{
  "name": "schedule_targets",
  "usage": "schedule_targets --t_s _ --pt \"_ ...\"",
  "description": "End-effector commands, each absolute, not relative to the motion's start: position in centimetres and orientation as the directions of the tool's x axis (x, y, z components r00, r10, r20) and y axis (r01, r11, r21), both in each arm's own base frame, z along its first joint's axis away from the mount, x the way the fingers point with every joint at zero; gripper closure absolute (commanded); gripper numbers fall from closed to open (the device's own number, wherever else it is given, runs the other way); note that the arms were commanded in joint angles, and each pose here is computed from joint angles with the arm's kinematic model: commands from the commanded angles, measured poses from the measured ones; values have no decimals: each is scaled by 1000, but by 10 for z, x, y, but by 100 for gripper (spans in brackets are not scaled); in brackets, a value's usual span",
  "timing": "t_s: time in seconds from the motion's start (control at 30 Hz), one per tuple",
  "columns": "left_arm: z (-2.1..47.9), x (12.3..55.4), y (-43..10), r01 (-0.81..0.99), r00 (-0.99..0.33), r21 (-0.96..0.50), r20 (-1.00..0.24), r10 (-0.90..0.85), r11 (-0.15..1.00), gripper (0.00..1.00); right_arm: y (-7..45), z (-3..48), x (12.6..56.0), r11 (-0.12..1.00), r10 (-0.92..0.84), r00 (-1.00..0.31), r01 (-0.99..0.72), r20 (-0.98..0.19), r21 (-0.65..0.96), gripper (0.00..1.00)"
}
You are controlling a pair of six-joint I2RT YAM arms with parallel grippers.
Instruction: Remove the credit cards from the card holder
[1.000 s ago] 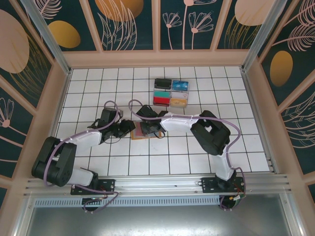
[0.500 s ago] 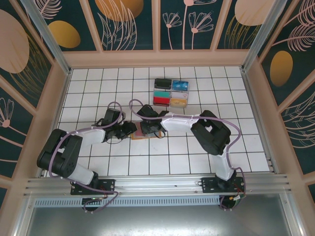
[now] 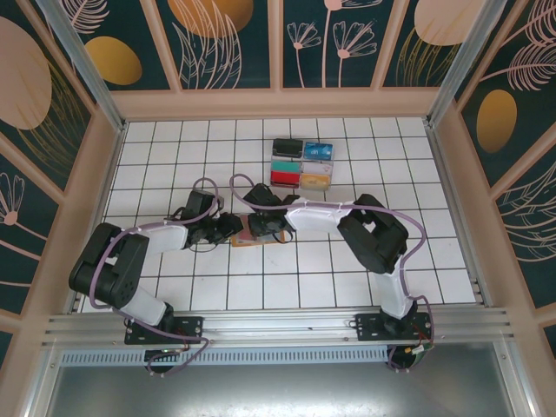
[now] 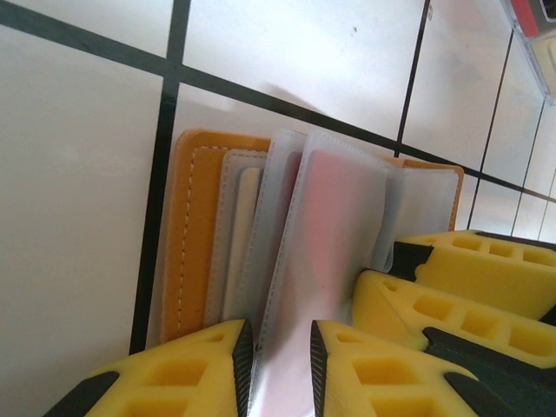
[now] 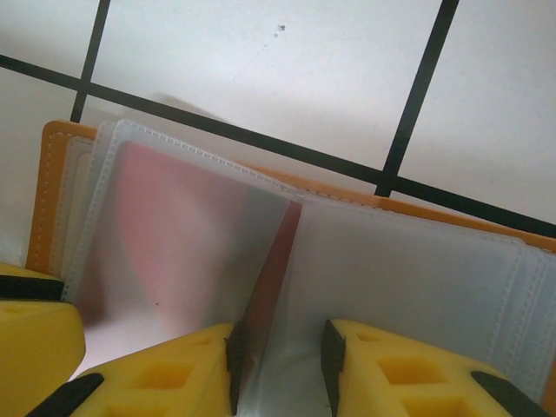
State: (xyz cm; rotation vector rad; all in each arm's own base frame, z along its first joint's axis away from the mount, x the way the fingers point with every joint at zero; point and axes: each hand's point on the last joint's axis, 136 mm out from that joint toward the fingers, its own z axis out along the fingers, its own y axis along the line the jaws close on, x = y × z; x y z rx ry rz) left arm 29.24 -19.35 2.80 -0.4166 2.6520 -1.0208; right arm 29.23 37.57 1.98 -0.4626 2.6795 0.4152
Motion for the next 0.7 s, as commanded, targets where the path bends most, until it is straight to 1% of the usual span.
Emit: schedule_targets --t_s 0.0,0.2,0.33,0.37,0.5,0.57,0.67 --pt "38 292 -212 -89 -943 -732 -156 -293 676 75 331 -43 261 938 -290 -931 -323 -223 128 65" --pt "43 293 -212 -72 -940 -736 -175 -292 673 84 337 -35 263 933 -267 -938 -309 -221 185 65" --pt "41 292 -208 -77 -937 -722 -183 -297 688 95 345 -16 271 926 -235 -938 -296 -253 235 65" --pt "41 293 -206 -78 -934 -710 -193 -300 700 97 348 -8 275 921 -224 -936 -294 -271 254 65" --pt "46 295 -192 -76 -921 -651 -244 -303 756 99 364 38 289 884 -174 -918 -305 -357 353 62" --pt "49 294 -187 -75 -917 -625 -263 -300 777 99 373 65 295 851 -147 -902 -325 -407 413 60" --pt "52 292 -181 -76 -913 -601 -278 -298 795 99 386 108 297 763 -119 -873 -385 -473 519 57"
